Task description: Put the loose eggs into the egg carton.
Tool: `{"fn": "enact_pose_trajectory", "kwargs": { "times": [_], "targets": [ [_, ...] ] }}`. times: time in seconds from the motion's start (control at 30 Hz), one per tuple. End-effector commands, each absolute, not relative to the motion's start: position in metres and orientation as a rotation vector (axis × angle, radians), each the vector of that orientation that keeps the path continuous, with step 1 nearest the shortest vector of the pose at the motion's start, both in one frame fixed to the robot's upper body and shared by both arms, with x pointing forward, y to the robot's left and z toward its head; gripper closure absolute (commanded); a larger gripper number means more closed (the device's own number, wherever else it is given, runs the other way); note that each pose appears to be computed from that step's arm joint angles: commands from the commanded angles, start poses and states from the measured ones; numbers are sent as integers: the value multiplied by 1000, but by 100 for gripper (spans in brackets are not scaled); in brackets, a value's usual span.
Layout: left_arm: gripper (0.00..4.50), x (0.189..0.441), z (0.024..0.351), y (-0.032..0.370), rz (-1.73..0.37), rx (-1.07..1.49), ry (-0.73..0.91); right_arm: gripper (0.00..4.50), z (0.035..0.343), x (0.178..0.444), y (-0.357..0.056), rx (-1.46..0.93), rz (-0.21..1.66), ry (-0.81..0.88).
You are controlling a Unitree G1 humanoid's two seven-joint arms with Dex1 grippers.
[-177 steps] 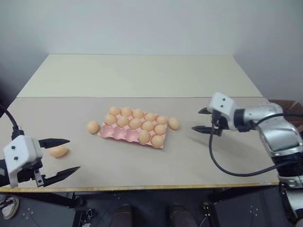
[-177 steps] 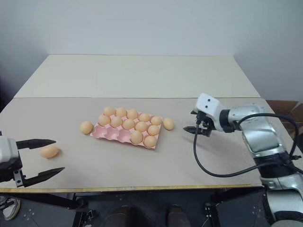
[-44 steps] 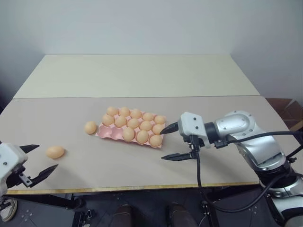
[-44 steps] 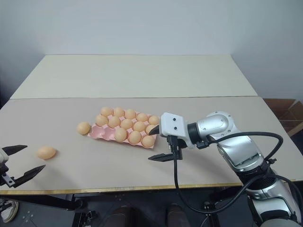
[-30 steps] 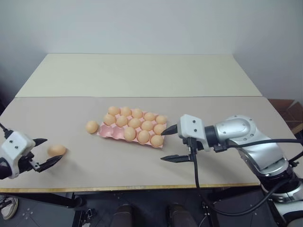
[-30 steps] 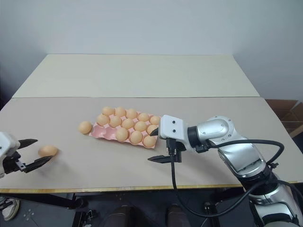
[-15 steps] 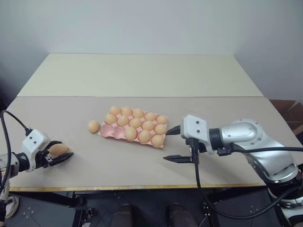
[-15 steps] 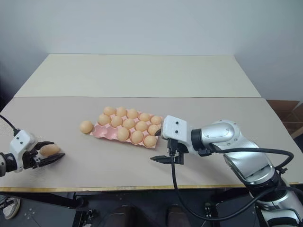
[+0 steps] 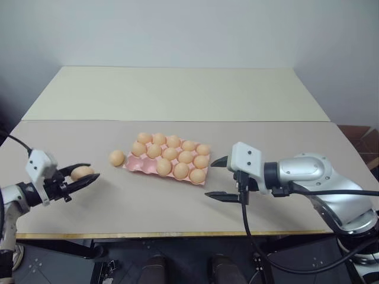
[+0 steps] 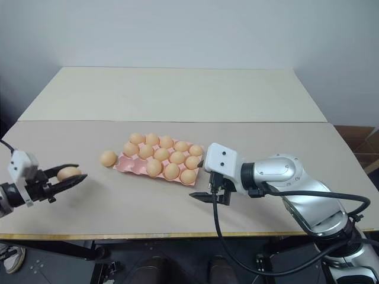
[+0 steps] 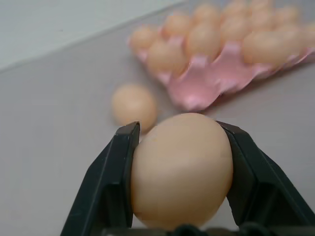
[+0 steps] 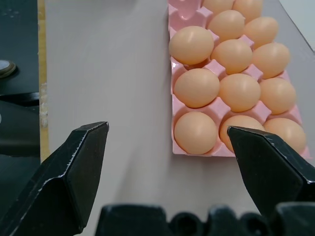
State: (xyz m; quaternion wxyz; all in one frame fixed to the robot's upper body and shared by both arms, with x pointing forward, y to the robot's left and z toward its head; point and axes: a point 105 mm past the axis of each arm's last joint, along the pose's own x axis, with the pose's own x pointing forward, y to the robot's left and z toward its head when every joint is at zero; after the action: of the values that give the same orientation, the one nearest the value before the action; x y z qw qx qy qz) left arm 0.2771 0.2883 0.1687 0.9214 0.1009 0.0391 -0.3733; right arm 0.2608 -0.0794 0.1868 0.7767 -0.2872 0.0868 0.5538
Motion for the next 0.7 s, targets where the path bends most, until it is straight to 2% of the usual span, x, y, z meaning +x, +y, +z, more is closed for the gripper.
{"fn": "enact_pose_trajectory", "kwargs": {
  "times": [0.03,0.2,0.37,0.57,0.7],
  "targets": [
    [244,283,185,253,-916,187,-9,0,202,256,-80,-634,1158,124],
    [244,301,184,213,-1042,158,-43,0,207,252,-84,-649,1098,106],
    [244,325,177,190,-1073,172,-66,0,207,246,-86,-638,1042,110],
    [244,344,169,178,-1077,198,-73,0,203,241,-95,-649,975,140],
    [244,348,171,178,-1089,199,-97,0,203,240,-96,-635,955,140]
  ]
}}
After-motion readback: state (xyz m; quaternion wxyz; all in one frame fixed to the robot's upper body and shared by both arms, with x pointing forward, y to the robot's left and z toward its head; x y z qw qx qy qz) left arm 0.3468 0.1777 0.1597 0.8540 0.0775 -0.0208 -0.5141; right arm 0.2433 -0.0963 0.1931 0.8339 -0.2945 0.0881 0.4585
